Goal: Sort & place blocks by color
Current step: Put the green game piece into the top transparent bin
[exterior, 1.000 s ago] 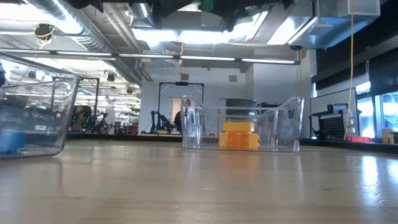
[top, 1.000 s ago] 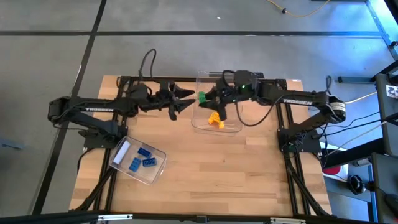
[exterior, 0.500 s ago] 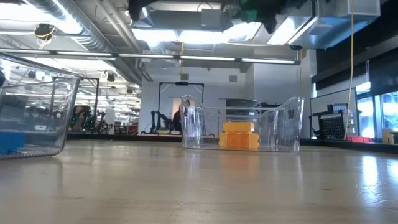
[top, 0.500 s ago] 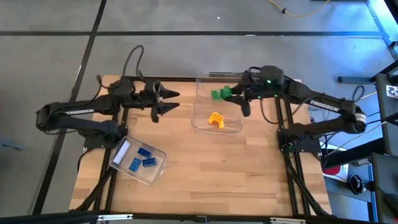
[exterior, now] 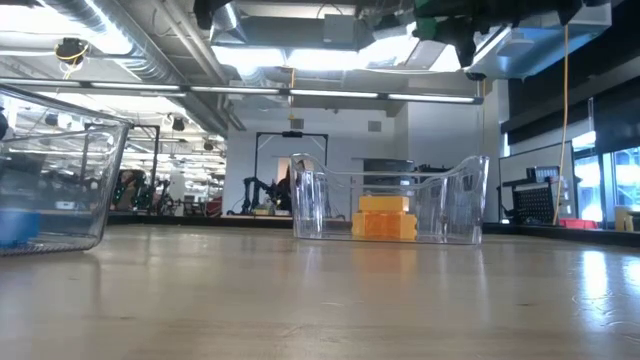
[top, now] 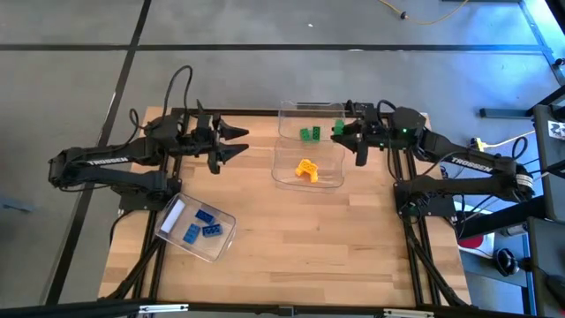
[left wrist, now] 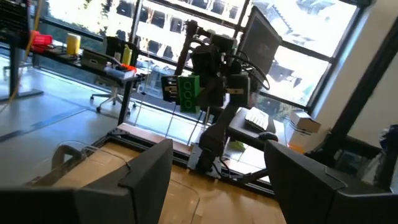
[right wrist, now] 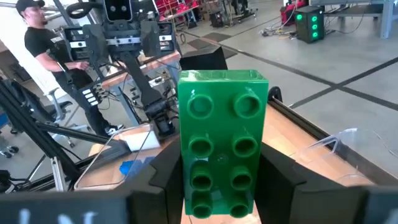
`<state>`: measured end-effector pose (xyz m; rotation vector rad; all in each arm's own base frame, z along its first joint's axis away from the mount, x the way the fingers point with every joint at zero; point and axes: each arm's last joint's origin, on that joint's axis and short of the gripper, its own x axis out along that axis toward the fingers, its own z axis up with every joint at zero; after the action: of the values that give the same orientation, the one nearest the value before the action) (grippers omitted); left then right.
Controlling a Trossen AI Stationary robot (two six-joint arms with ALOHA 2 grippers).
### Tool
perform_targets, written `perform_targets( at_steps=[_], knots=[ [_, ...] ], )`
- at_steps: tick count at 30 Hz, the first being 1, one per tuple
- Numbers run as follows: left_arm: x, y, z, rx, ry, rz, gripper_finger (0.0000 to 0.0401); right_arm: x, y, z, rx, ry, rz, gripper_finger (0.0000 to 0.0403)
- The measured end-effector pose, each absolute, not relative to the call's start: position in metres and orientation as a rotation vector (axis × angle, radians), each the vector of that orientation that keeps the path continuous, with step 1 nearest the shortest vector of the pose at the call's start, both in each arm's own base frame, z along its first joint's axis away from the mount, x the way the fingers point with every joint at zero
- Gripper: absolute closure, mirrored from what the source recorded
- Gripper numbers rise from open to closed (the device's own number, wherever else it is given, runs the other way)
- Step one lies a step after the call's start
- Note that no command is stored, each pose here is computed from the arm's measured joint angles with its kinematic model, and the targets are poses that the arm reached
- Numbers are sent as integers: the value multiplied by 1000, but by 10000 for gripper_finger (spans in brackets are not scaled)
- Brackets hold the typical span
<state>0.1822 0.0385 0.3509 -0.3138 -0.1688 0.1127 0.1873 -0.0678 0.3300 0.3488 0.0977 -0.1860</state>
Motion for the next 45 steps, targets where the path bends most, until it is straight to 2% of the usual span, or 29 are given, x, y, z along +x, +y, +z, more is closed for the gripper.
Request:
perform_targets(
  at_steps=[6,11,19,27,31,35,40,45],
  knots=[
    [183,41,350,-319,-177,176,156,188,-69,330,346,98,-197,265],
    [183,41,350,-319,-178,178,156,199,-76,331,379,142,-309,265],
    [183,41,350,-319,-180,188,156,255,-123,343,350,528,-582,265],
    [182,41,350,-321,-184,207,156,308,-186,289,487,883,-688,265],
    [182,41,350,-321,-184,208,156,324,-200,252,494,1013,-683,259],
    [182,41,350,-321,-184,208,156,329,-207,227,431,1136,-595,251],
    [182,41,350,-317,-183,208,156,322,-213,212,294,1287,-472,261],
    [182,42,350,-321,-184,212,156,316,-220,205,191,1354,-379,245]
  ],
)
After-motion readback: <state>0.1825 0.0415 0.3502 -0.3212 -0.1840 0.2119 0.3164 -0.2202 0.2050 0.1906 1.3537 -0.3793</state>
